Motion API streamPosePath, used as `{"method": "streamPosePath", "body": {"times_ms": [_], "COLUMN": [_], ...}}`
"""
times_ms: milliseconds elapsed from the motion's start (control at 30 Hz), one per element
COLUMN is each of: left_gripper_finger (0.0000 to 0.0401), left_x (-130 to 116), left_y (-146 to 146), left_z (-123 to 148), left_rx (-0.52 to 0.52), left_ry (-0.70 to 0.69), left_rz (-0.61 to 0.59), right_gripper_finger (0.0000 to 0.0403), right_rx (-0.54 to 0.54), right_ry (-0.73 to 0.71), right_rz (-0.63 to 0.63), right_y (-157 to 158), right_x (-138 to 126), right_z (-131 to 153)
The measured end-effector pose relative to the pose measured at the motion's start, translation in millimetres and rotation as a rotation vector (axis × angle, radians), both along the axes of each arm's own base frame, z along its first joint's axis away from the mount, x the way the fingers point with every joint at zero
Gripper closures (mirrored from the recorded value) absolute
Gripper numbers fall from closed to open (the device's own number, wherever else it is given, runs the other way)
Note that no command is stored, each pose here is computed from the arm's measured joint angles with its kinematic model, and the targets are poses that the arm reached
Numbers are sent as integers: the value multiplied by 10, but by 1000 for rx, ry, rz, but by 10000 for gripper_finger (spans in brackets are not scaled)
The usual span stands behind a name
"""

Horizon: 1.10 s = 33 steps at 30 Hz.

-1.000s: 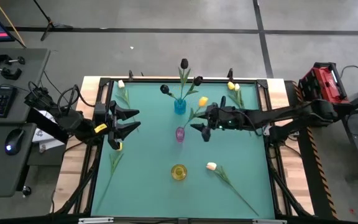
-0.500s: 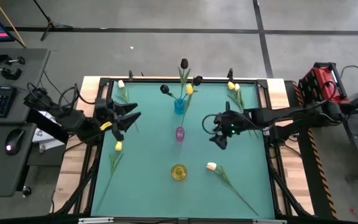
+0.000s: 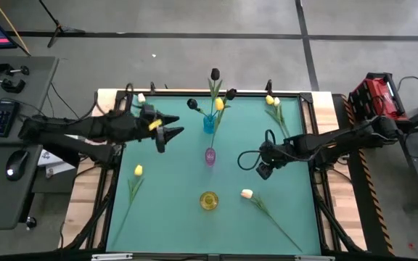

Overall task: Sort flowers into vase by color
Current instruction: Put the top yellow tulip into the violet vase

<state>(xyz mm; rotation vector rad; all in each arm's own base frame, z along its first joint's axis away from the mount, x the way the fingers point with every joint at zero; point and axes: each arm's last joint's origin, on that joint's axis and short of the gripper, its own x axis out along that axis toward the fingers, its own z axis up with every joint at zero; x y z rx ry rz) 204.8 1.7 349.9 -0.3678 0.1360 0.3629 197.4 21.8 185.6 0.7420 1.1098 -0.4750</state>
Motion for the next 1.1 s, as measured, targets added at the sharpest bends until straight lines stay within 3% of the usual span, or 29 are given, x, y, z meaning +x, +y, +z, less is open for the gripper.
{"method": "streamPosePath", "body": {"times_ms": [167, 300, 400, 733, 900, 1100], "left_gripper_finger": [156, 156, 156, 156, 156, 156], "left_x": [-17, -70, -99, 103, 281, 429], "left_y": [311, 551, 699, 1156, 1376, 1540], "left_z": [-30, -39, -49, -263, -402, -507], "left_rx": [77, 92, 94, 54, -20, -89], "left_ry": [66, 82, 86, 120, 73, -6], "left_rz": [-66, -76, -75, -5, 55, 101], "right_gripper_finger": [142, 142, 142, 142, 142, 142], "right_rx": [-12, -14, -20, -156, -157, -147], "right_ry": [-7, -25, -25, -30, -94, -67], "right_rz": [-226, -433, -516, -586, -621, -616], "right_y": [-84, -239, -400, -1270, -1717, -2025], "right_x": [-5, -1, -9, -224, -425, -599], "right_z": [-22, -20, -19, 7, -2, -151]}}
